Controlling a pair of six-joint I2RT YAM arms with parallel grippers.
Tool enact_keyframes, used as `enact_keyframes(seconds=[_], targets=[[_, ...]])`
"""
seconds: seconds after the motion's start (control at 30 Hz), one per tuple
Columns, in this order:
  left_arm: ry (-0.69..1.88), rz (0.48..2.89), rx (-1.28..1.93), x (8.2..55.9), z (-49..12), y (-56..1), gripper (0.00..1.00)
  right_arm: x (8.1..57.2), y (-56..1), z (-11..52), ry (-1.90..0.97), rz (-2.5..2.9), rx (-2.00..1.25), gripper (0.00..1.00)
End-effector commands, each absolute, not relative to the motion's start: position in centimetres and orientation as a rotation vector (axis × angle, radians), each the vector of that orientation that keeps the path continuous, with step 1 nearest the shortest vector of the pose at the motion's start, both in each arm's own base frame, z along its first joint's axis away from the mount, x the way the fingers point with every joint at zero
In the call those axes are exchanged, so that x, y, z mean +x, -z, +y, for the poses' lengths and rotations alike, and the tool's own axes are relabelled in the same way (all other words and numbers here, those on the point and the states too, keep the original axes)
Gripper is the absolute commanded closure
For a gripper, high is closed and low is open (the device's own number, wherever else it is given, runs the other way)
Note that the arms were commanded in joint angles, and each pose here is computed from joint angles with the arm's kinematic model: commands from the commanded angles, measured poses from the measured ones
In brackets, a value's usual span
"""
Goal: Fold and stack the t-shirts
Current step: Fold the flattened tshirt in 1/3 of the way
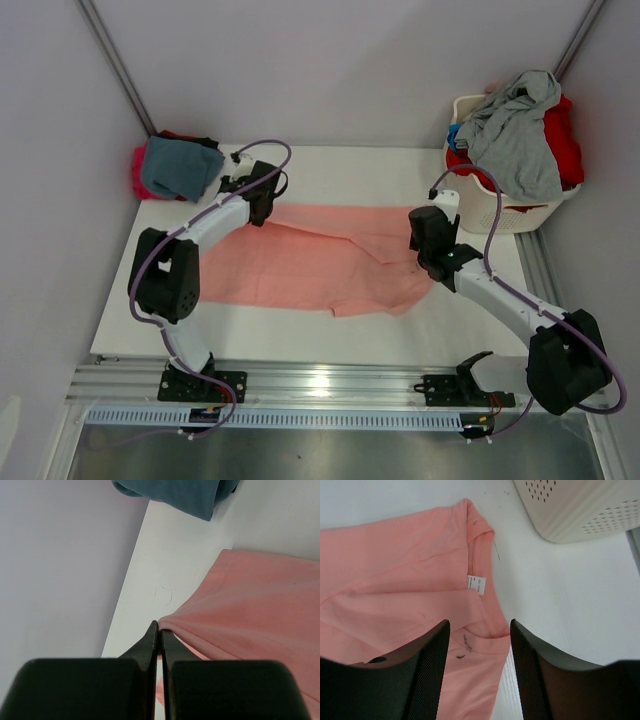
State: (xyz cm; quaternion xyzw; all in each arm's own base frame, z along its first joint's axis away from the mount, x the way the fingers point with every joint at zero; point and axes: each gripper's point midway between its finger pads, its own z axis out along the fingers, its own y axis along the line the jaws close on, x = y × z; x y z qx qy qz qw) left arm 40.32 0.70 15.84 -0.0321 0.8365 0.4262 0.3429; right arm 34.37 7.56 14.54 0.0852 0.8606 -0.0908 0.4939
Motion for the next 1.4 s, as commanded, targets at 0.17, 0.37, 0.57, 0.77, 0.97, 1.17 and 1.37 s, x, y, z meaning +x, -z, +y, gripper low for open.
enact_keyframes(seconds=[0.17,0.37,0.57,0.77,0.97,1.17,1.37], targets=[[-1.132,2.214,-0.245,37.2,1.3,-15.0,0.99,35.0,-14.8,9.0,0.104,2.059,0.253,0.45],[-1.155,2.320,-0.295,36.0,0.9,-11.3,0.99,35.4,-15.9,9.2,0.089,2.043,0.249,0.44],[-1.035,2.413,-0.335,35.4,-0.3,-9.2,0.93,35.6,-16.9,9.4,0.076,2.028,0.230,0.44],[-1.024,2.435,-0.351,35.1,-0.5,-9.0,0.90,35.6,-16.8,9.5,0.075,2.030,0.221,0.44],[-1.044,2.459,-0.370,34.2,-0.3,-8.5,0.27,35.5,-16.6,9.7,0.073,2.038,0.208,0.44],[-1.019,2.466,-0.417,33.8,-0.5,-8.7,0.01,35.6,-16.5,9.9,0.062,2.042,0.199,0.44],[-0.552,2.571,-0.525,35.4,-3.3,-8.9,0.01,35.0,-16.4,10.1,0.034,2.053,0.187,0.44]])
